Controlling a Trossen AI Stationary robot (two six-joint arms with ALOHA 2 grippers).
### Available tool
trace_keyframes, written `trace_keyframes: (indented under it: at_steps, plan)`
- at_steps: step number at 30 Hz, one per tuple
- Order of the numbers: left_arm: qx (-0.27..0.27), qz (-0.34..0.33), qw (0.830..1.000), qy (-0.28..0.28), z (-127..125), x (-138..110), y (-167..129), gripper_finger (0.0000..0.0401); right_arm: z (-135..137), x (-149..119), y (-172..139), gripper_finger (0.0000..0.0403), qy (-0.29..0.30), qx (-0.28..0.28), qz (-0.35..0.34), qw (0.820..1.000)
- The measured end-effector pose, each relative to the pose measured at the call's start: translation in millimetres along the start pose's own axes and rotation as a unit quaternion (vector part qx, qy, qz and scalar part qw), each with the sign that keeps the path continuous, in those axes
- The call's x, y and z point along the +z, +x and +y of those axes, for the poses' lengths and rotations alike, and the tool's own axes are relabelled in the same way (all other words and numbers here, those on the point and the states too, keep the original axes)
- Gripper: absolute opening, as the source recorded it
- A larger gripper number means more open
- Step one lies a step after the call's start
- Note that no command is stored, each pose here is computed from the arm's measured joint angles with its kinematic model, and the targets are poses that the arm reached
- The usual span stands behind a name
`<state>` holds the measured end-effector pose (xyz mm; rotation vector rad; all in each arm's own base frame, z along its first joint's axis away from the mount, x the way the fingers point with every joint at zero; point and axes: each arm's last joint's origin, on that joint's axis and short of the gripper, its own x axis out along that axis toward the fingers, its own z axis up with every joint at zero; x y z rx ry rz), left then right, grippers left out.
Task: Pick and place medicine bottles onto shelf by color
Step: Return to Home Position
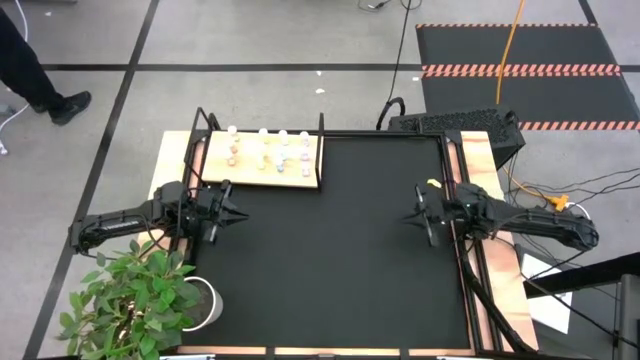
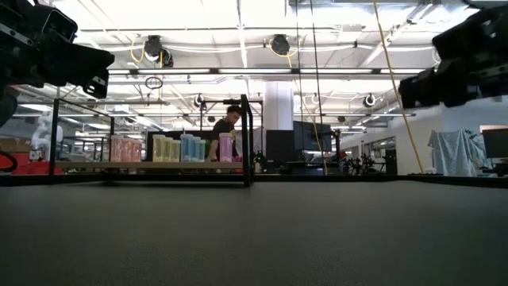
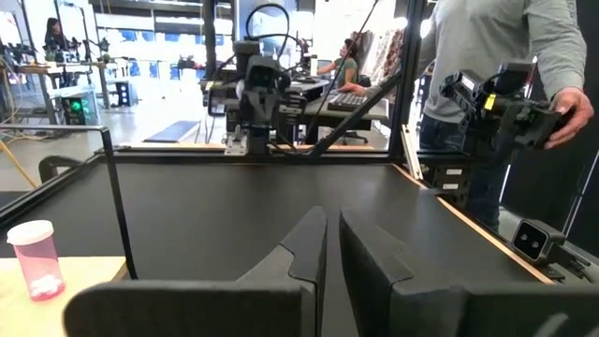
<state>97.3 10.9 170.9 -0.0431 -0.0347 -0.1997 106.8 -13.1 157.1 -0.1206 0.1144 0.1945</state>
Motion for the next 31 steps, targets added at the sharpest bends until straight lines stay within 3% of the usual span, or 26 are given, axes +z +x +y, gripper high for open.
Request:
trace_keyframes:
  at_steps: [5, 19, 26, 31]
  plan:
    - [0.0, 0.0, 1.0, 0.0, 0, 0, 0, 0.0037, -1, -8, 5, 0.0, 0.087, 0.004, 0.041, 0.995]
    - [0.0, 0.0, 1.0, 0.0, 0, 0, 0, 0.0037, -3, -4, 7, 0.0, 0.1, 0.003, 0.025, 0.995]
    - [0.0, 0.0, 1.0, 0.0, 0, 0, 0, 0.0037, -6, 18, 5, 0.0, 0.006, -0.012, -0.084, 0.996]
    - [0.0, 0.0, 1.0, 0.001, 0, 0, 0, 0.0037, -7, 17, 5, 0.0, 0.006, -0.023, -0.079, 0.997]
